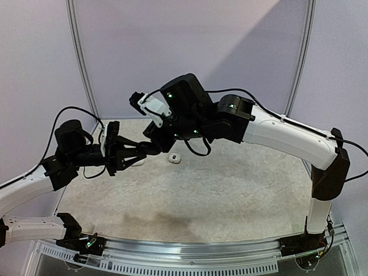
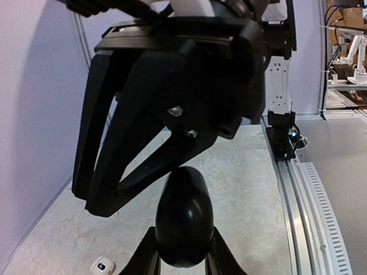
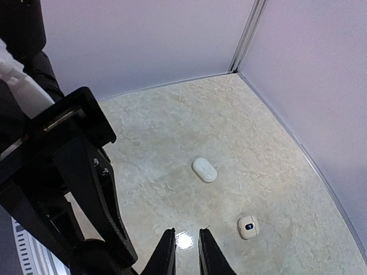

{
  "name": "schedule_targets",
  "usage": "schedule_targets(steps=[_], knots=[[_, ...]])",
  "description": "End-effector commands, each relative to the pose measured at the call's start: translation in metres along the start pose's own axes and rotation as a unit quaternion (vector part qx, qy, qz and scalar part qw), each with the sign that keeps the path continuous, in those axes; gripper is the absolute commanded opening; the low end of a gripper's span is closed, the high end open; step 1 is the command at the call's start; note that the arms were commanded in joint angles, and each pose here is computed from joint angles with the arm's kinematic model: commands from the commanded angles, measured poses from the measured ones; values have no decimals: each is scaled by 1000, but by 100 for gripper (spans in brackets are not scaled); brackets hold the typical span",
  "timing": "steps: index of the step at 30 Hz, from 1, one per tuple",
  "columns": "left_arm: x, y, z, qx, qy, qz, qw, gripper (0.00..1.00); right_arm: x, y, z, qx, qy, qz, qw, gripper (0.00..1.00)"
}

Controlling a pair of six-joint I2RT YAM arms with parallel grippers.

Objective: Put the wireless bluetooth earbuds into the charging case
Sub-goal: Close the charging case with the earbuds, then insert the charging case with earbuds at the center of the board.

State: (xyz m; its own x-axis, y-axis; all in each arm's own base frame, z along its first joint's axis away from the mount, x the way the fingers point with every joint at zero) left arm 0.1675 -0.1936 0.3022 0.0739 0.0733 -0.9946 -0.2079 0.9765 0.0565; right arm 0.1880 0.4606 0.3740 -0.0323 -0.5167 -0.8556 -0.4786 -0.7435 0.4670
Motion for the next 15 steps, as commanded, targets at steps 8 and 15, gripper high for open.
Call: schedule_targets(steps=[8,15], knots=[[-5,0,14,-55,74,-8,996,0,14,28,8,30,-18,6,999,15],[13,-1,20,-89,167,19,982,0,23,59,-38,123,-75,11,990,24]])
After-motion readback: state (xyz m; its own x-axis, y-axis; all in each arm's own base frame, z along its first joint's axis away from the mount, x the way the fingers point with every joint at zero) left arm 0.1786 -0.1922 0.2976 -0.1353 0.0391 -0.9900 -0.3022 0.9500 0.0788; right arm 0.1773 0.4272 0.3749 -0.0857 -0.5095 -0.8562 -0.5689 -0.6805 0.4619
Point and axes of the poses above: each gripper's point midway between its finger pads, its own y axis back along the fingers, its own z axis along the line the jaws close on, x = y × z, the point moved 8 cm from there along y, back along the fingers, and after that the axes turned 5 degrees about y, right-handed, at the moved point
